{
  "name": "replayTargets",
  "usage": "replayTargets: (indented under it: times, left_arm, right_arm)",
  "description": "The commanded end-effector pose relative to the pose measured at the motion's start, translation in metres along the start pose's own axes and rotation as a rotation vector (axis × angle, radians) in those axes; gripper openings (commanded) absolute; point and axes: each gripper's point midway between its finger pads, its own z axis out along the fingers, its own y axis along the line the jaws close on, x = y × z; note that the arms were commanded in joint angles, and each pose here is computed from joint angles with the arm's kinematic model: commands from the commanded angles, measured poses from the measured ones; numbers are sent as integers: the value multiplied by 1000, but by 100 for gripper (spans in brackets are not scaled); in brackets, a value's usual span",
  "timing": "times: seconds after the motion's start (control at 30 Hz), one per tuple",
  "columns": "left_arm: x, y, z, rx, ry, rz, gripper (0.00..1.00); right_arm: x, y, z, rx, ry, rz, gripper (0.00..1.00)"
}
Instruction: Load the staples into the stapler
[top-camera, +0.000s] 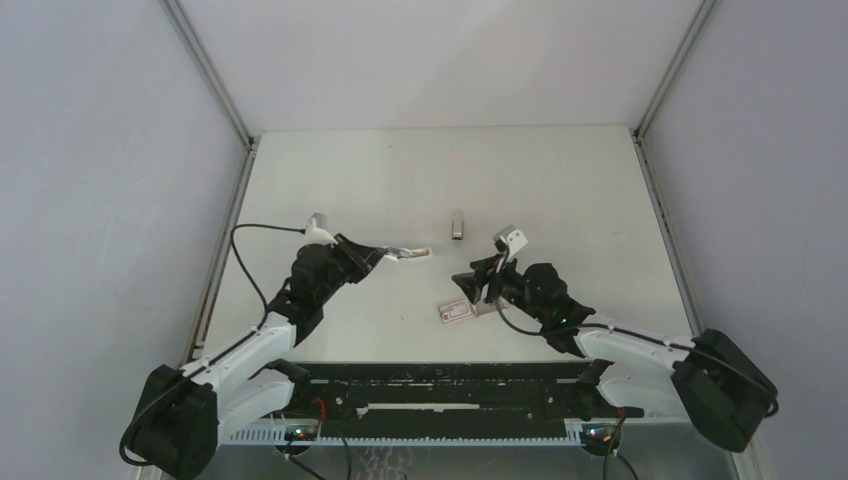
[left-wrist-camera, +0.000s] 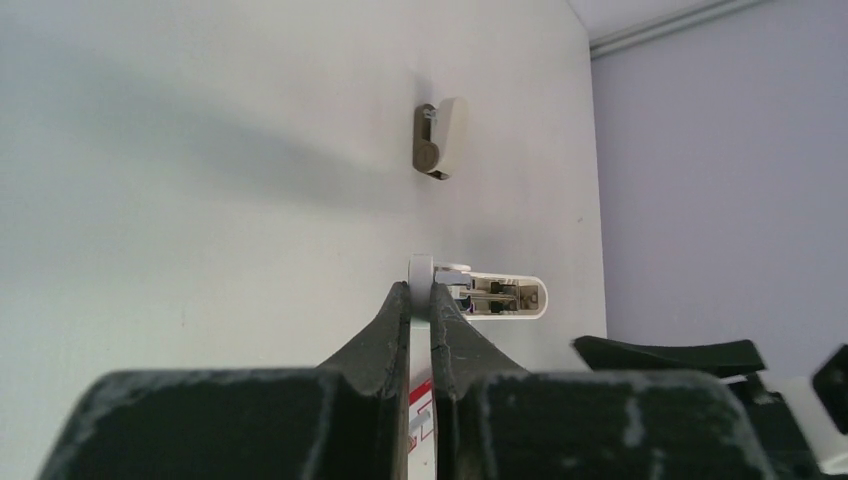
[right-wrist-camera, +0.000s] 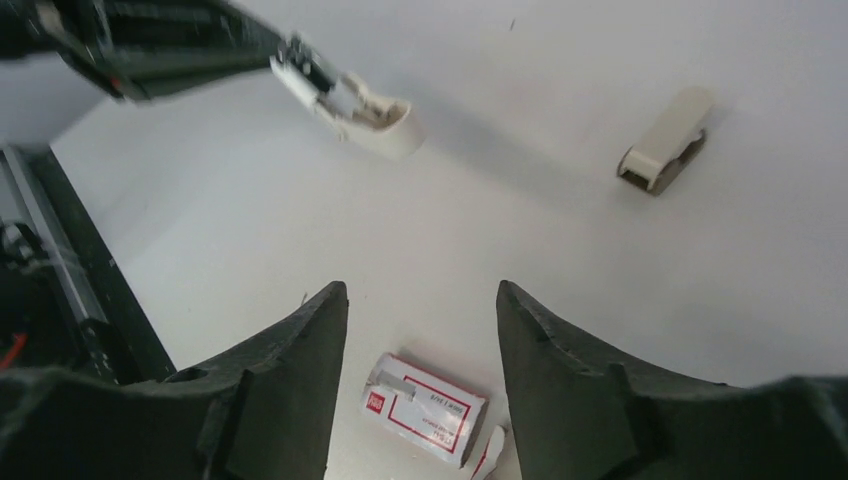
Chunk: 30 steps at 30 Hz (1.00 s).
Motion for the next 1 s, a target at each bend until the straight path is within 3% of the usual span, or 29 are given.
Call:
replayTargets:
  times: [0.0,0.43,0.97]
  left_arm:
    - [-14,-2,7,43,-105,-110,0]
    - [-4,44,39,-113,-178,-117,0]
    - [32,101,48,-248,-86,-74,3]
  right_arm:
    - [-42,-7,-14,8,-80,116,57]
    - [-40,-31,-27,44,-62,155,59]
    - [-40,-46,-34,80,-67,197,59]
